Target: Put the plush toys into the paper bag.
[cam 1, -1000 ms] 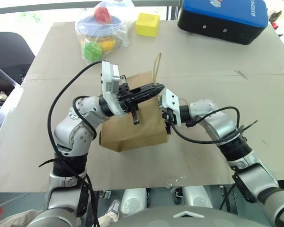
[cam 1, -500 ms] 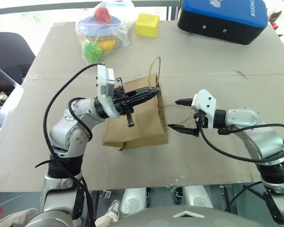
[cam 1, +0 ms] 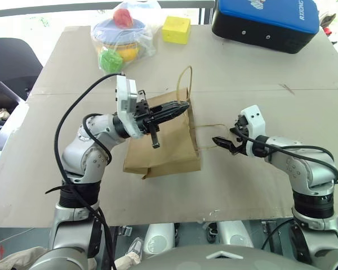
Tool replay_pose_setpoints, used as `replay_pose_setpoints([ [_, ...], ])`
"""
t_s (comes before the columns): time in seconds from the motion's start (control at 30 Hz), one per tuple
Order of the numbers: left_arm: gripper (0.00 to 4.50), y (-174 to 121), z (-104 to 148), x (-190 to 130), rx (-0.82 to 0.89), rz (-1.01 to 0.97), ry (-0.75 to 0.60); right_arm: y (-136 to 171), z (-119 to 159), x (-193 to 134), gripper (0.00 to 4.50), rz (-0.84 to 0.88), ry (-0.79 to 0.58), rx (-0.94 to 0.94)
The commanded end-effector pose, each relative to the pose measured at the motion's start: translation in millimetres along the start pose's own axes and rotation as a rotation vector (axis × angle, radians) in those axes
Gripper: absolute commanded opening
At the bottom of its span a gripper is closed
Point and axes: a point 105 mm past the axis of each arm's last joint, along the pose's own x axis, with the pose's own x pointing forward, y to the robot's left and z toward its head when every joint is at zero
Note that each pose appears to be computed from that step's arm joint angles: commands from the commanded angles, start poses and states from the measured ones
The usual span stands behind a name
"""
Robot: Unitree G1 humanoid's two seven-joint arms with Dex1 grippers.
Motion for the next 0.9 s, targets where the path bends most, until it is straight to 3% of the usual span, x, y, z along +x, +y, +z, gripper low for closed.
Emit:
replay_pose_setpoints([
  [0.03, 0.00, 2.9, 8.7, 1.1, 0.051, 0.022, -0.024, 16.7, 11.2, -3.3, 2.06, 0.104, -0.068, 0.003],
  [0.1, 0.00, 4.4, 9.3, 0.9, 0.038, 0.030, -0.027, 22.4, 15.5, -6.6, 0.82, 0.148, -0.089, 0.003],
  [0.13, 0.00, 5.8, 9.1, 1.0, 0.023, 0.038, -0.025, 24.7, 18.0, -8.0, 0.65, 0.169, -0.104, 0.015],
  [0.17, 0.00, 7.8, 10.2, 1.1, 0.007, 0.048, -0.031, 29.5, 24.3, -10.8, 0.16, 0.209, -0.137, 0.041],
  [0.2, 0.00, 8.5, 12.5, 1.5, -0.004, 0.047, -0.043, 34.4, 31.5, -14.6, 0.07, 0.251, -0.175, 0.063],
  [0.43, 0.00, 24.8, 53.8, -4.6, -0.087, 0.038, -0.264, 56.7, 89.3, -58.3, 0.07, 0.457, -0.455, 0.117],
  [0.63, 0.00, 32.1, 58.3, -12.9, -0.124, 0.001, -0.248, 82.0, 121.2, -105.3, 0.07, 0.607, -0.618, 0.031],
  [0.9, 0.00, 64.0, 57.6, -13.0, -0.047, 0.041, -0.163, 107.1, 148.8, -146.8, 0.07, 0.682, -0.714, -0.009],
])
